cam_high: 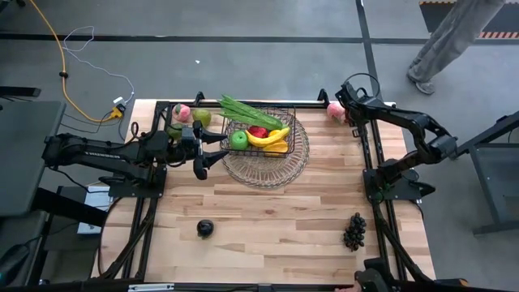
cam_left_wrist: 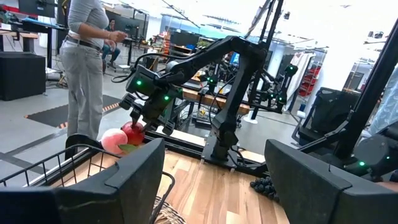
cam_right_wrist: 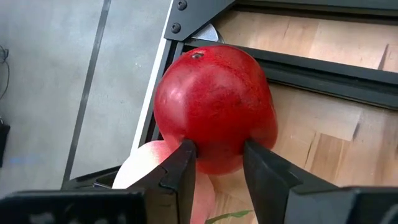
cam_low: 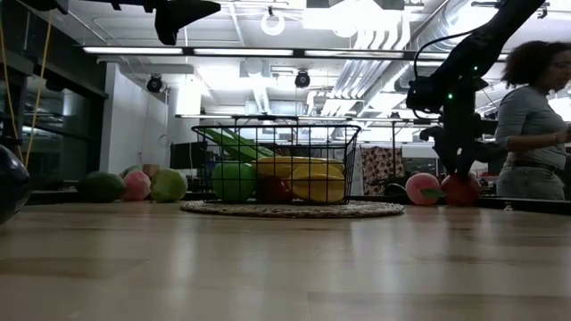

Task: Build produce basket
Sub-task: Put the pomegranate into the black wire basket

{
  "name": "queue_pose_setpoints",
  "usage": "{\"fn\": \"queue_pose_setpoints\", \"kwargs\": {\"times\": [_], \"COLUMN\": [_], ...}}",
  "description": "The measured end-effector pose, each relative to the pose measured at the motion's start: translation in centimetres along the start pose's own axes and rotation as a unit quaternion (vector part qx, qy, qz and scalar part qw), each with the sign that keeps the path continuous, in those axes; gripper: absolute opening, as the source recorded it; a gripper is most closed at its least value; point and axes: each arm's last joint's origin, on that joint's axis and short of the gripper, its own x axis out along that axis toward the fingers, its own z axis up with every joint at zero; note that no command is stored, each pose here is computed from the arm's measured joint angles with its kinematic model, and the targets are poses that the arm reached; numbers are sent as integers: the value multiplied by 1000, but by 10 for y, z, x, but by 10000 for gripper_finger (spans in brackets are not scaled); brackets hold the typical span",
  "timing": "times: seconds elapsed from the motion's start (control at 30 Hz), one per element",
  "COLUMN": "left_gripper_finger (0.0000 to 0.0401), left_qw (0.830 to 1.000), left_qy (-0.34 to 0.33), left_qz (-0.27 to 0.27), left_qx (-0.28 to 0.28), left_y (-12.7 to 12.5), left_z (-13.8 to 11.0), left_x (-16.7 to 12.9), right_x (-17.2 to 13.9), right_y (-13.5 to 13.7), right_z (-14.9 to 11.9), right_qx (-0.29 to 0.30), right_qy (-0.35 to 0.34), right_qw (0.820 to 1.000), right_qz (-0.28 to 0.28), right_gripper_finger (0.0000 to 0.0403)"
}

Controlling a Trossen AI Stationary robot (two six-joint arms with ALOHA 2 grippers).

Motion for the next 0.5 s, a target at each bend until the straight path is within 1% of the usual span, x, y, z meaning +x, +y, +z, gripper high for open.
{"fn": "queue_pose_setpoints", "kwargs": {"times": [0.27,0.5], "left_gripper_finger": [266,266], "left_qw": [1000,1000], "left_qy": [0,0], "left_qz": [0,0], "left_qx": [0,0], "left_y": [0,0], "left_z": [0,0], "left_x": [0,0], "right_x": [-12,-28], "right_y": [-2,-5], "right_z": [-1,3], "right_qx": [-31,-51], "right_qy": [5,-5], "right_qw": [999,998], "right_qz": [25,46], "right_gripper_finger": [109,87]}}
